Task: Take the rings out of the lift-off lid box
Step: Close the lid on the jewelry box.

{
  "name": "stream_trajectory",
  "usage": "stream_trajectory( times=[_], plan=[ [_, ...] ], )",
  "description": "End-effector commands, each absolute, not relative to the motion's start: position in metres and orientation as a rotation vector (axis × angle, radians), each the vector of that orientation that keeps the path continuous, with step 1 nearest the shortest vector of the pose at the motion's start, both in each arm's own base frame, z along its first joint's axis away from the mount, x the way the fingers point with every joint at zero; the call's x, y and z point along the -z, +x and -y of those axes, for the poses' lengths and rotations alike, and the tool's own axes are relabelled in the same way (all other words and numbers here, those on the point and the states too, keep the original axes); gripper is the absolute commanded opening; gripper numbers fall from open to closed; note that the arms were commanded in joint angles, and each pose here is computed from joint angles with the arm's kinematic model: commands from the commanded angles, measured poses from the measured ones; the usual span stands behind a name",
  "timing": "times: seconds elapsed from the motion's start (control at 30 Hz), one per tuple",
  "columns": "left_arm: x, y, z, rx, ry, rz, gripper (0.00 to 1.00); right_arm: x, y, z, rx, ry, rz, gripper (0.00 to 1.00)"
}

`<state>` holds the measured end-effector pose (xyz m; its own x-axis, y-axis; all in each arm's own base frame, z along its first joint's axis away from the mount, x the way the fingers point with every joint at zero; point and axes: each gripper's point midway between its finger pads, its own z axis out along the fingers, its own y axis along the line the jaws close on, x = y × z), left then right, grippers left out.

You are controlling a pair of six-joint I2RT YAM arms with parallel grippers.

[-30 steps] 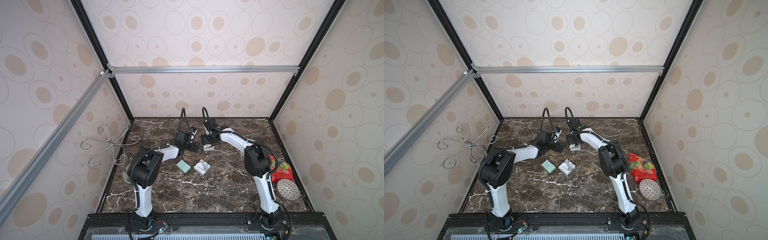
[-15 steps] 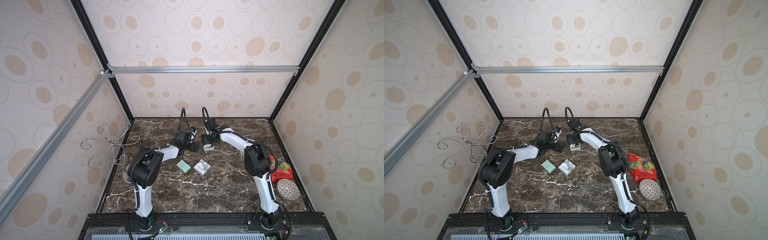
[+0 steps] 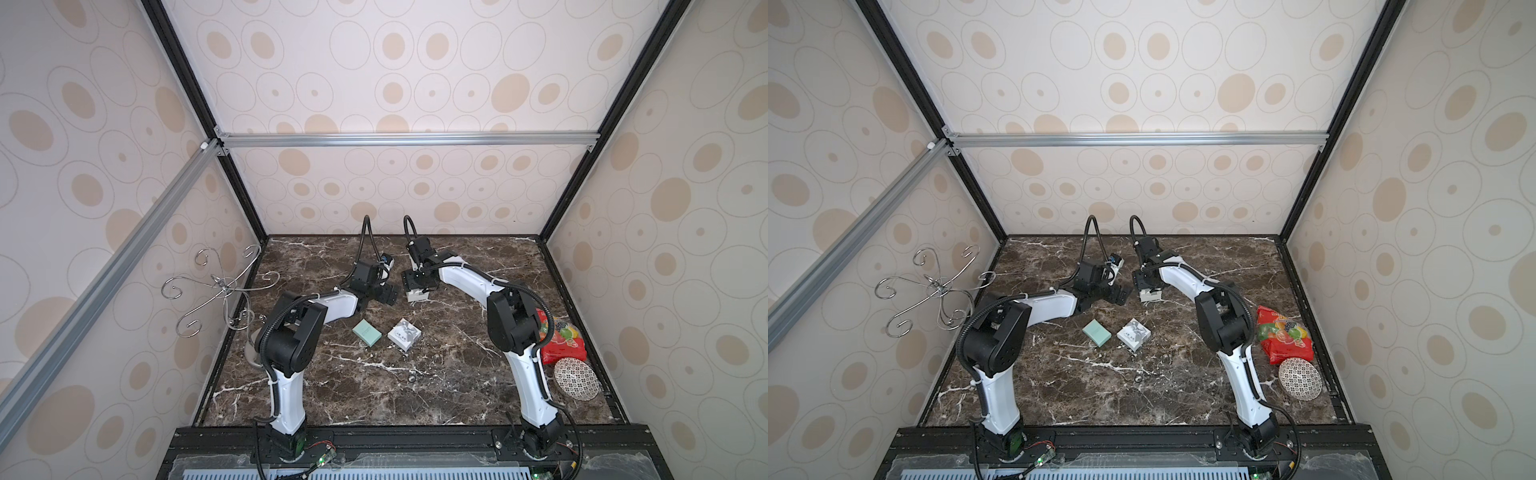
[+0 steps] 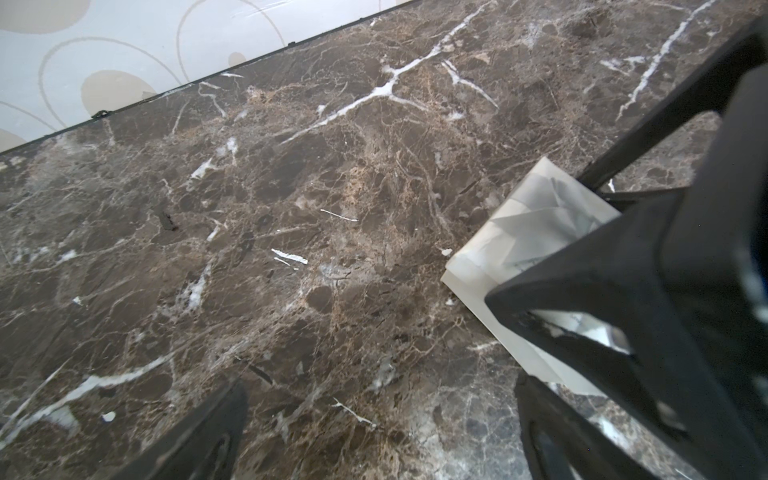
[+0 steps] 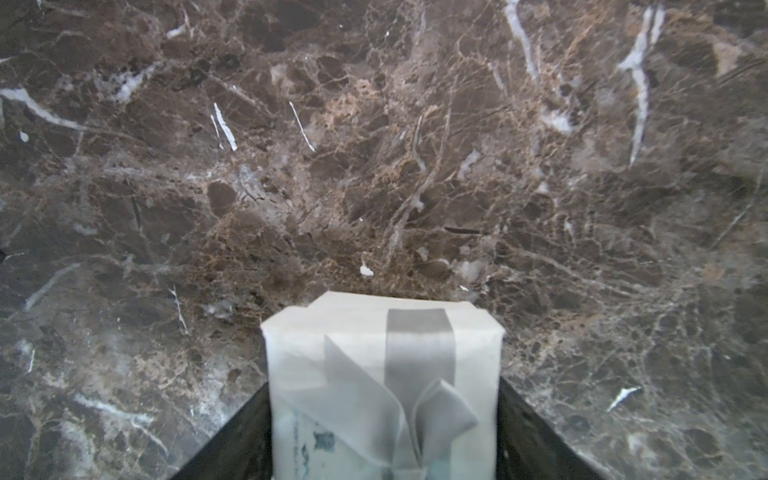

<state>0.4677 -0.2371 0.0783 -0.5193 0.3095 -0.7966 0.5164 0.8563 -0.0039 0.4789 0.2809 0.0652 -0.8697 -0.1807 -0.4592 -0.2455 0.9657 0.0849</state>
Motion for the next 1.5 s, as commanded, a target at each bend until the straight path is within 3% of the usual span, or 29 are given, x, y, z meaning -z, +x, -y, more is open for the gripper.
stream_trajectory(
  times=[0.0,0.57,0.7,0.83,1.2,1.47],
  plan=[
    [-0.078,0.471,0.235,0.303,0.593,-2.149,1.00,-0.056,0.478,-0.282,-0.166,-0.303,-2.670,0.77],
    [-0.078,0.470,0.234,0.302,0.592,-2.151,1.00,-0.055,0.477,-0.278,-0.145,-0.300,-2.672,0.80],
    [-0.077,0.470,0.234,0.302,0.593,-2.153,1.00,-0.061,0.476,-0.279,-0.163,-0.305,-2.661,0.86],
    [-0.078,0.470,0.234,0.298,0.593,-2.151,1.00,-0.076,0.477,-0.283,-0.199,-0.321,-2.626,1.00],
    [-0.082,0.472,0.234,0.293,0.596,-2.146,1.00,-0.117,0.475,-0.265,-0.222,-0.285,-2.544,1.00],
    [-0.090,0.483,0.246,0.332,0.607,-2.133,1.00,-0.104,0.468,-0.236,-0.198,-0.250,-2.563,1.00]
  ],
)
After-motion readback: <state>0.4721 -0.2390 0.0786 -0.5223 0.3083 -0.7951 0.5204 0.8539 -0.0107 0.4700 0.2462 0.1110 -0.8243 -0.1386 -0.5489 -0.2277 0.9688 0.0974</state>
